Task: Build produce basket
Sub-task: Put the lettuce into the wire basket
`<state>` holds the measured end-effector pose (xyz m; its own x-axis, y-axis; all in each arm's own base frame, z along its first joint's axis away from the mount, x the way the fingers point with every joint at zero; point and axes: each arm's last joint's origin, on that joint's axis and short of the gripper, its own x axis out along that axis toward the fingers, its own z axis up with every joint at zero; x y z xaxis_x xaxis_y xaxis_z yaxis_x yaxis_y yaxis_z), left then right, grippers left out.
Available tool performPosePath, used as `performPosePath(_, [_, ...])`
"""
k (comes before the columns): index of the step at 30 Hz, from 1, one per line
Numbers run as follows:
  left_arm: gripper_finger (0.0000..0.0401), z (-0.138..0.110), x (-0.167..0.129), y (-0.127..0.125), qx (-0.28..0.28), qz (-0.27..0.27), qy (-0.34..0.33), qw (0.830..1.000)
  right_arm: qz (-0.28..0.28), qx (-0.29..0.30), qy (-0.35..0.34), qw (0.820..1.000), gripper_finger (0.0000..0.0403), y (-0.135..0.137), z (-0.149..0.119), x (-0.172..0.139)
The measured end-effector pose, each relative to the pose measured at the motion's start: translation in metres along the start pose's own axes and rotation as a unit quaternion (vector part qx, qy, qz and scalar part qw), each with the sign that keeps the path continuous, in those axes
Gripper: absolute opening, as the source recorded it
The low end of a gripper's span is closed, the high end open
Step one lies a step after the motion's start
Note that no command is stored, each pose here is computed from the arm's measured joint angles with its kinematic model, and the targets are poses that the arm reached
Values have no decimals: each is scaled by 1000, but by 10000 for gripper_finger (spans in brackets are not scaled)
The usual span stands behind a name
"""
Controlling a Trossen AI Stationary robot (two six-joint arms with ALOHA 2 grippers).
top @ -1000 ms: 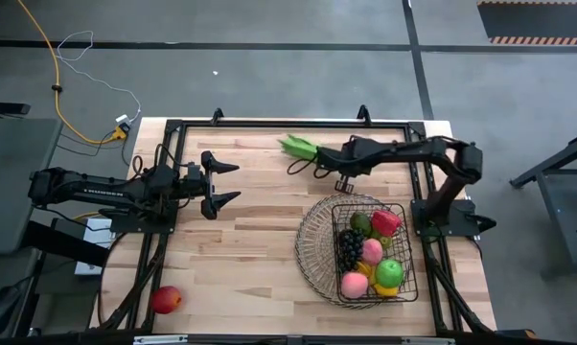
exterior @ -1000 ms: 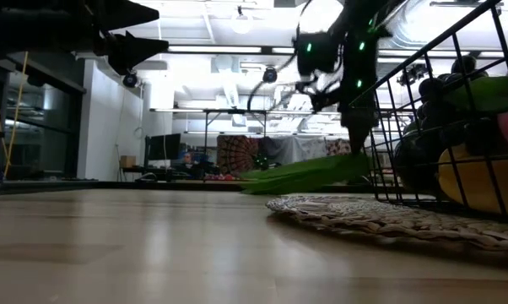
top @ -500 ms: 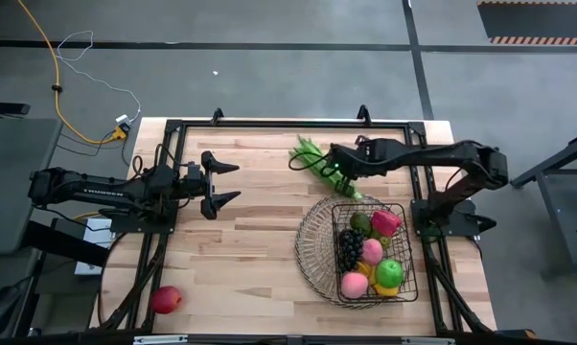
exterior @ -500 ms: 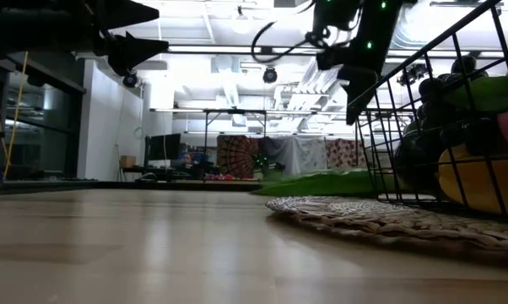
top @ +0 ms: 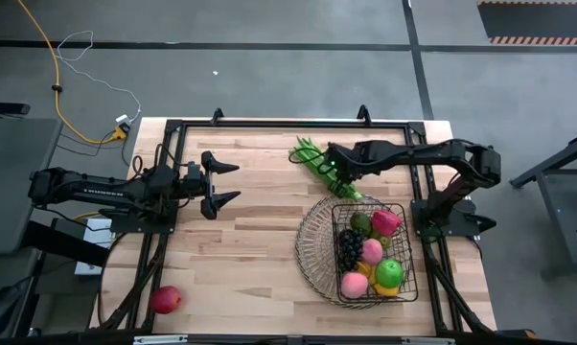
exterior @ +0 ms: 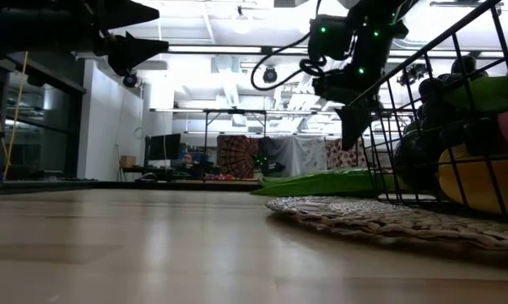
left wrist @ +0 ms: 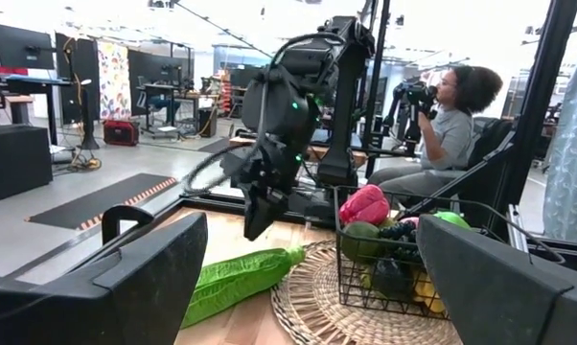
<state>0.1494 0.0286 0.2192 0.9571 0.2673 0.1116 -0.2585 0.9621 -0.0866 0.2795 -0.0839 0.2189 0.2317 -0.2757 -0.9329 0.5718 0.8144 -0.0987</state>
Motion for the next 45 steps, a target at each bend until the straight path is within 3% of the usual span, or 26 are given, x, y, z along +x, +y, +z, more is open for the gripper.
performPosePath(4, [362,0,0,0,0,3,0,1000,61,30,9,998,84,-2,3,1])
performPosePath(13, [362,0,0,0,0,3,0,1000,43,34,5,998,302,-3,3,1])
performPosePath(18, [362,0,0,0,0,3,0,1000,43,38,5,998,371,-3,3,1])
performPosePath(29, [362,0,0,0,0,3,0,1000,44,62,20,997,387,-1,3,9])
performPosePath(45, [362,0,0,0,0,3,0,1000,2,29,105,994,387,12,0,81])
